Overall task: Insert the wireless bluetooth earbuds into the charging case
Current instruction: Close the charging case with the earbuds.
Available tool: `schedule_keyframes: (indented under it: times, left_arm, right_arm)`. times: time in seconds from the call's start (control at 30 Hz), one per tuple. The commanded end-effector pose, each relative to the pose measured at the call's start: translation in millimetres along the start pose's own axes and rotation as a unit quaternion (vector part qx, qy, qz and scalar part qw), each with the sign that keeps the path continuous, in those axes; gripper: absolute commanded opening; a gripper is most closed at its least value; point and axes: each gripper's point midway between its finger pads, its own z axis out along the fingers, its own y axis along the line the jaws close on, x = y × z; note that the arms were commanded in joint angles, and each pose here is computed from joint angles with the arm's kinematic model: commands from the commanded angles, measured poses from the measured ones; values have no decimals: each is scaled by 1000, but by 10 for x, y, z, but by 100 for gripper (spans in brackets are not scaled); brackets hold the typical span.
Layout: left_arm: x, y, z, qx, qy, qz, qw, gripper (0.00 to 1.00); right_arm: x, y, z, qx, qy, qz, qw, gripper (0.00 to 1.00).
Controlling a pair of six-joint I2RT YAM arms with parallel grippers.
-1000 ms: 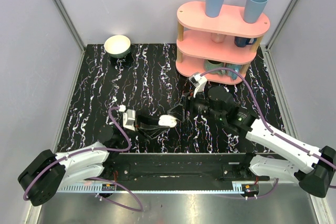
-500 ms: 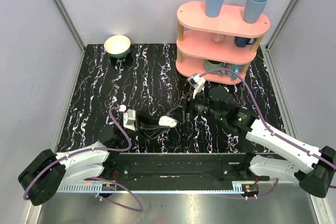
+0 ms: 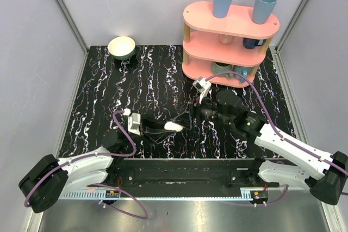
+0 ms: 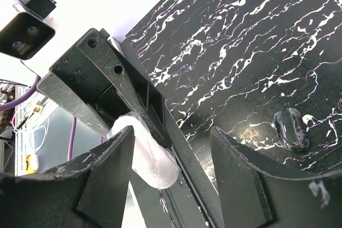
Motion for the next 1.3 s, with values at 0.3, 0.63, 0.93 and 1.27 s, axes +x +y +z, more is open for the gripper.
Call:
schedule_keyframes:
  times: [0.3,0.63,0.93,1.27]
  left_arm:
    - [-683,-137,33,20,-135,83,987,0]
    - [-686,-125,30,16,-136,83,987,0]
    - [-665,-129,40,19,-132,77,988,0]
    - [-673,-152,13,20,-134,78,988,0]
  right_arm:
    - [223,194,46,-58,65,-24,996,64]
    - [88,107,-2,-22,18,-36,999,68]
    - [-326,246,-224,-29,-91,-47,994,73]
    - [120,-85,45,23,3,-7,1000,70]
